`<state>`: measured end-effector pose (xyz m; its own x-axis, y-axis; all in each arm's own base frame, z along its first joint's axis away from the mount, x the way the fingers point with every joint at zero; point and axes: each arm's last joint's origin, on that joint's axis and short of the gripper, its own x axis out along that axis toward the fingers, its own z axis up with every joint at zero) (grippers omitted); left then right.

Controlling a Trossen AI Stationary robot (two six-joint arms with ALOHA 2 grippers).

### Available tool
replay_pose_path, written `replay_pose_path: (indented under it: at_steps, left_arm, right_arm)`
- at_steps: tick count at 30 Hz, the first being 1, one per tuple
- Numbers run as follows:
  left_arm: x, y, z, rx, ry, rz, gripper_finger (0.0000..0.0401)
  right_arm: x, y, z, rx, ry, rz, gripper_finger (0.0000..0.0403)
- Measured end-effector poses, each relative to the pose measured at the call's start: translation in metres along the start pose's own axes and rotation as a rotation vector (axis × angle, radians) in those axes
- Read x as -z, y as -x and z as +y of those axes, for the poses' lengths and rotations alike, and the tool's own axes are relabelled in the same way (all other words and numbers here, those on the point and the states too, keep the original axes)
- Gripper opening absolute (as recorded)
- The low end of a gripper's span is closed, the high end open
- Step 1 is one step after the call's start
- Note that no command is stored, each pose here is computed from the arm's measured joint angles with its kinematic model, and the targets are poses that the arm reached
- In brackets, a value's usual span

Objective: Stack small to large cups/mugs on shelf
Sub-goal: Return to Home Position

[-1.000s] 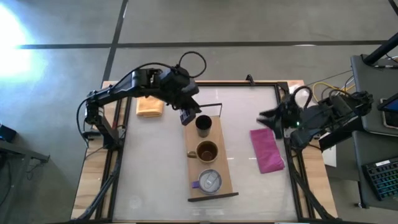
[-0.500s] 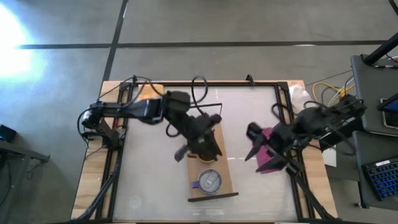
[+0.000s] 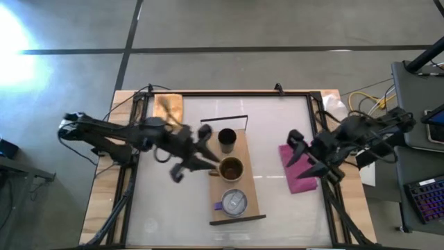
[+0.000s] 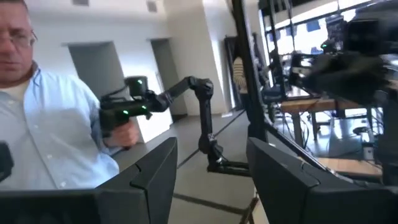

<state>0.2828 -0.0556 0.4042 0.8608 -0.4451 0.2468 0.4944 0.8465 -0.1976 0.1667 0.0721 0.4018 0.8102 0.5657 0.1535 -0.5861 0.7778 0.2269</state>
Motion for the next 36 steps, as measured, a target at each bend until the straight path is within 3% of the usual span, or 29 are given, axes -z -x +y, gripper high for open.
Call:
replay_pose_path:
  at_steps: [5,16,25,31,36]
  left_arm:
    - [0.021,0.045,-0.006,-0.061,0.019,-0.01,0.008]
    - [0.045,0.132,-0.018,-0.24,0.09,0.028,0.008]
    - [0.067,0.181,-0.025,-0.399,0.09,0.044,0.008]
    - [0.087,0.205,-0.027,-0.391,0.085,0.009,0.008]
    - [0.103,0.223,-0.029,-0.379,0.083,-0.038,0.008]
  right_arm:
    - [0.021,0.044,0.0,0.044,-0.031,-0.072,0.0187]
    - [0.057,0.11,0.001,0.234,0.076,-0.189,0.0187]
    - [0.084,0.127,-0.004,0.306,0.063,-0.149,0.0187]
    - [0.103,0.134,-0.008,0.329,0.012,-0.156,0.0187]
    - [0.114,0.14,-0.009,0.316,0.05,-0.207,0.0187]
